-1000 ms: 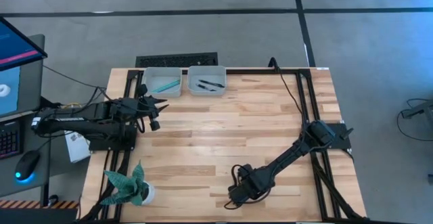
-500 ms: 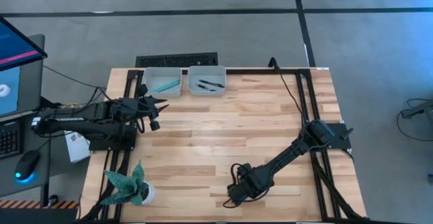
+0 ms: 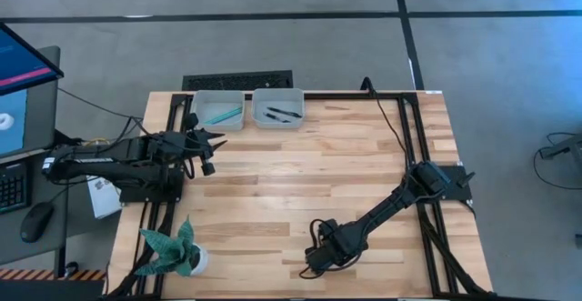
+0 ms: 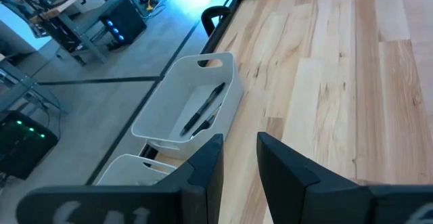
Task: Sort pens & pencils
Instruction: Put the black pen into the right gray bin
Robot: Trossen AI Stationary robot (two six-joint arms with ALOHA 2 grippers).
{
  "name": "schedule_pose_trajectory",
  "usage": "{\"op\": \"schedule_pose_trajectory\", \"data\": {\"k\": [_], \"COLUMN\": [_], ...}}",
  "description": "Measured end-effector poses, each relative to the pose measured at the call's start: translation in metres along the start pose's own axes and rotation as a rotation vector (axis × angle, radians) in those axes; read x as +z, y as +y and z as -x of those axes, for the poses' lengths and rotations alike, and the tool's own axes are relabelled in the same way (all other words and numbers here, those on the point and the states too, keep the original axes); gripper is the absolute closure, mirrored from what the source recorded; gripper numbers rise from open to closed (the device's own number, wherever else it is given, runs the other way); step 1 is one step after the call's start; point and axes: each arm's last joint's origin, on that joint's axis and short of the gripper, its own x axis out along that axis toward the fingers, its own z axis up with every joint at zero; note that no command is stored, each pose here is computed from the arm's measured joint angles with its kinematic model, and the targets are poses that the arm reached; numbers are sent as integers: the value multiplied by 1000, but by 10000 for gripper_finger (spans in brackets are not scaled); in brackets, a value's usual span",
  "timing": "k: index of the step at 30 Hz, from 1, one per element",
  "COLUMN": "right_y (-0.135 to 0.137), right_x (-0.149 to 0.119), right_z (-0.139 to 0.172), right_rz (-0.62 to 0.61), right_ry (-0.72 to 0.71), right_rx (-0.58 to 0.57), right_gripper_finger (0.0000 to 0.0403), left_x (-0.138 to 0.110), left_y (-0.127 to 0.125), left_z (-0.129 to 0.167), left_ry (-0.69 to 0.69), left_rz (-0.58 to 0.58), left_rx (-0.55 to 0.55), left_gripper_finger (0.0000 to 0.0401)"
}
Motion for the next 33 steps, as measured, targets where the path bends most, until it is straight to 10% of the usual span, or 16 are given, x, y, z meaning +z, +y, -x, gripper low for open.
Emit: {"op": "schedule_pose_trajectory", "data": {"k": [33], "right_y": [17], "right_x": [42], "right_z": [13], "right_rz": [164], "right_ry": [-12], "right_rx": [47], "right_gripper_finger": [331], "left_x": [0], "left_y": [0], "left_z": [0], "left_ry": [0], "left_rz": [27], "left_rx": [0], "left_gripper_finger": [319]}}
